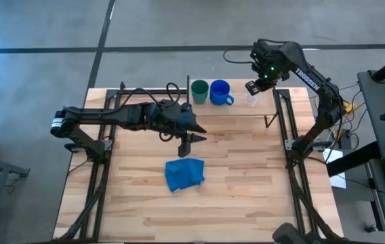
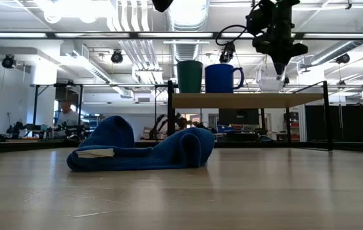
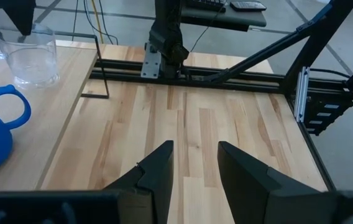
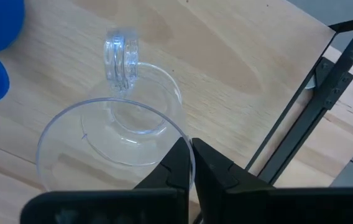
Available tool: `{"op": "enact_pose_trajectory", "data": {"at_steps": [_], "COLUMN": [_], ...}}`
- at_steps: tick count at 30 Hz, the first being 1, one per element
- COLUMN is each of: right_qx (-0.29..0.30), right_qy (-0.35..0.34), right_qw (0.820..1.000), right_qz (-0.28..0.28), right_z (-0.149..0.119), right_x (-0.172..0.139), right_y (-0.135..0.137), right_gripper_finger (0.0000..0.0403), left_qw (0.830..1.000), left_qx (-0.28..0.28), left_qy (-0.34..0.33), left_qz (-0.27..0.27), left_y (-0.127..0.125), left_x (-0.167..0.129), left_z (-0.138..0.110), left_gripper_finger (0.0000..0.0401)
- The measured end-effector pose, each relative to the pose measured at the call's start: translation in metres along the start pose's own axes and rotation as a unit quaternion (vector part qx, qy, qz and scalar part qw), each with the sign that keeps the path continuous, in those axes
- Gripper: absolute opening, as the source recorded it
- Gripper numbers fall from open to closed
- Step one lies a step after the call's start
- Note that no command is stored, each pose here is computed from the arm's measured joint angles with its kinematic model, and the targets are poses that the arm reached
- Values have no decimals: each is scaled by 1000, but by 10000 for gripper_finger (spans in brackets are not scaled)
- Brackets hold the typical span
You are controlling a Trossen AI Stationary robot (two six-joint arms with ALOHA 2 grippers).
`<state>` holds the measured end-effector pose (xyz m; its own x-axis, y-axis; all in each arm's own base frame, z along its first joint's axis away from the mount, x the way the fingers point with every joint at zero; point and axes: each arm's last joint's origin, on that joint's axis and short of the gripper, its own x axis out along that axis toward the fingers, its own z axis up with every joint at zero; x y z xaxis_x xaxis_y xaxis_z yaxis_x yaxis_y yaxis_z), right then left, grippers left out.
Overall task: Stack small to large cups/mugs on shelf
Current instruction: Put the transparent mug on the shelf
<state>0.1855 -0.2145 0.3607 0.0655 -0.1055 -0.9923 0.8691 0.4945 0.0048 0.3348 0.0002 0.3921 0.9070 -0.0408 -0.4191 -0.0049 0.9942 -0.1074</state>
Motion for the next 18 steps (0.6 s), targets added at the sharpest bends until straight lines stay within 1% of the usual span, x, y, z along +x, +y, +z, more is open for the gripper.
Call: {"op": "enact_pose_trajectory", "data": {"at_steps": [10, 18], "right_qx": [5, 5], "right_qy": [-25, -31], "right_qw": [1000, 999], "right_qz": [5, 6], "right_z": [0, -3], "right_x": [-12, -17], "right_y": [0, -1], "right_gripper_finger": [9, 9], "left_qw": [1000, 1000], "left_qx": [0, 0], "left_qy": [2, 2], "left_qz": [0, 0], "left_y": [0, 0], "left_x": [0, 1], "left_z": [0, -1], "left_gripper_finger": [111, 111]}}
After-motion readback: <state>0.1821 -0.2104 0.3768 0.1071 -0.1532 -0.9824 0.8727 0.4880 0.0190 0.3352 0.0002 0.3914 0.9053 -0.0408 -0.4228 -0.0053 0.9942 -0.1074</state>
